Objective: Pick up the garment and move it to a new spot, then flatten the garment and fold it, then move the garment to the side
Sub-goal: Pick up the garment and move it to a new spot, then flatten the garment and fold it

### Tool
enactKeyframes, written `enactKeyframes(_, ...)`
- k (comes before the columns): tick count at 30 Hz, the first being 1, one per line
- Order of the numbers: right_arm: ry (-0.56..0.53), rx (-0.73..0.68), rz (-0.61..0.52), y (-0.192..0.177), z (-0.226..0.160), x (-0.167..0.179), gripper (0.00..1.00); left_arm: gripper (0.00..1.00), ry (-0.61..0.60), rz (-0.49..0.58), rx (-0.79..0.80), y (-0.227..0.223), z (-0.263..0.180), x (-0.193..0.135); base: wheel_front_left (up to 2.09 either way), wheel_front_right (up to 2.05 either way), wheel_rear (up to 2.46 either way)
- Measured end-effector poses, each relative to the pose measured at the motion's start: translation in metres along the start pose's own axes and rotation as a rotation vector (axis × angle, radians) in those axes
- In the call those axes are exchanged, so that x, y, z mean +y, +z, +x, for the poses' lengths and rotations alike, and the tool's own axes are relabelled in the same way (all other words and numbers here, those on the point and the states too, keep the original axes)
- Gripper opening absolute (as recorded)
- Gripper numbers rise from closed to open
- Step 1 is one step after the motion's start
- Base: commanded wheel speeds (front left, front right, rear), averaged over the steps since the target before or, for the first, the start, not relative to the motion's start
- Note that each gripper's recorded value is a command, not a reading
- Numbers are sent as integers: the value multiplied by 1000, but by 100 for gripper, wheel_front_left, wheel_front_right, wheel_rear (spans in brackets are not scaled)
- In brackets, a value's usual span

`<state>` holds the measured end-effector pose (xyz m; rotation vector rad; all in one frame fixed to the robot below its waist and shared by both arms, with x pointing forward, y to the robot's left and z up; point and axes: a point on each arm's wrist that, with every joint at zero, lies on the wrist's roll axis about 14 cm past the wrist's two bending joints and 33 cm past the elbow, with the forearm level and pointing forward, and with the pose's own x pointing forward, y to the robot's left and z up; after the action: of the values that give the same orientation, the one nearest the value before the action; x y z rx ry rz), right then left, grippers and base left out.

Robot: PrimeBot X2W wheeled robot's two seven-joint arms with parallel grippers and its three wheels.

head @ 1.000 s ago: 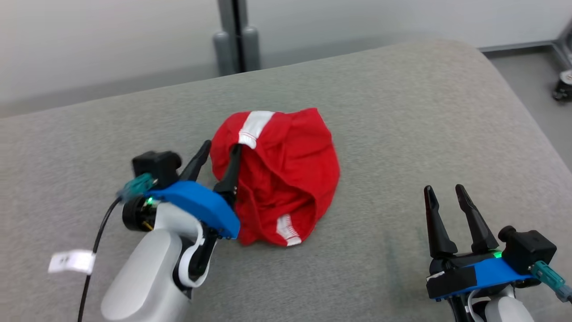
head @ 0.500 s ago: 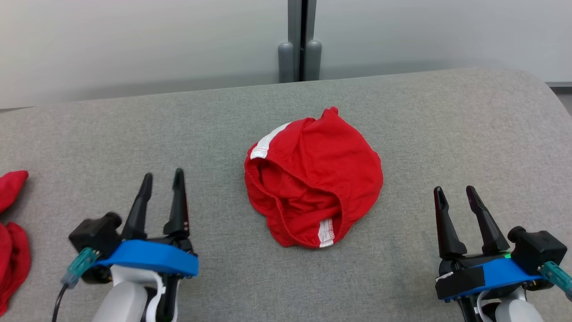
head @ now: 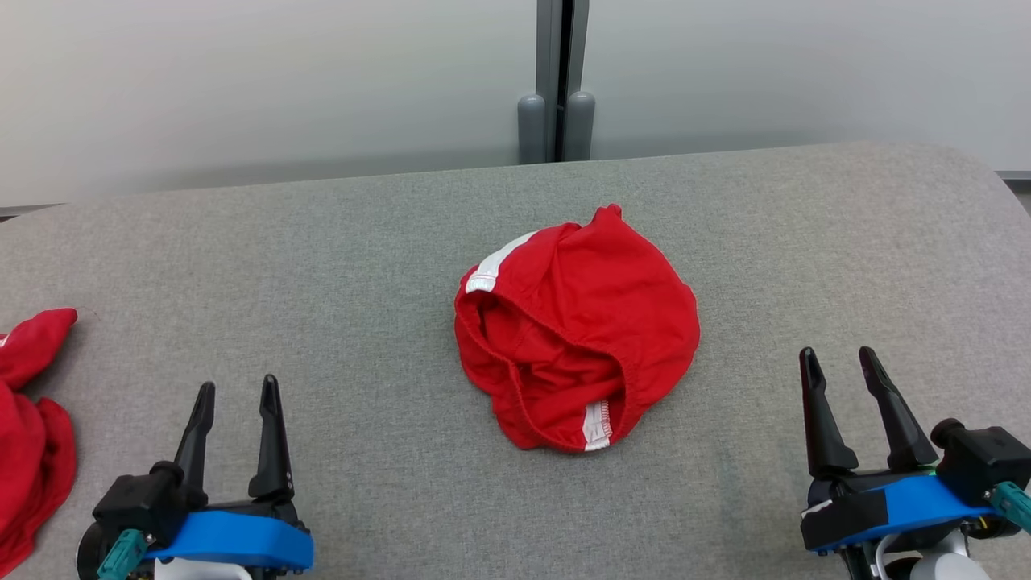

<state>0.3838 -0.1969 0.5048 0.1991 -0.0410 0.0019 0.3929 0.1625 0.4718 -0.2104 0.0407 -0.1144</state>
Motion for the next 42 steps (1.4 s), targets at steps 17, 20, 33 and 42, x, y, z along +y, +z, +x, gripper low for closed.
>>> enactKeyframes(17,10,14,-3,-1,-1,3,100,100,7,25,25,-10,-8,5,0,0,0)
enactKeyframes(20,10,20,-1,-2,-2,3,100,100,7,22,24,-10,-9,4,0,0,0)
enactKeyframes(33,0,39,2,-8,-3,0,100,100,-11,28,34,-14,-5,-1,0,0,0)
enactKeyframes(42,-14,39,1,-8,-6,-4,100,100,-148,17,63,-15,28,-46,0,0,0)
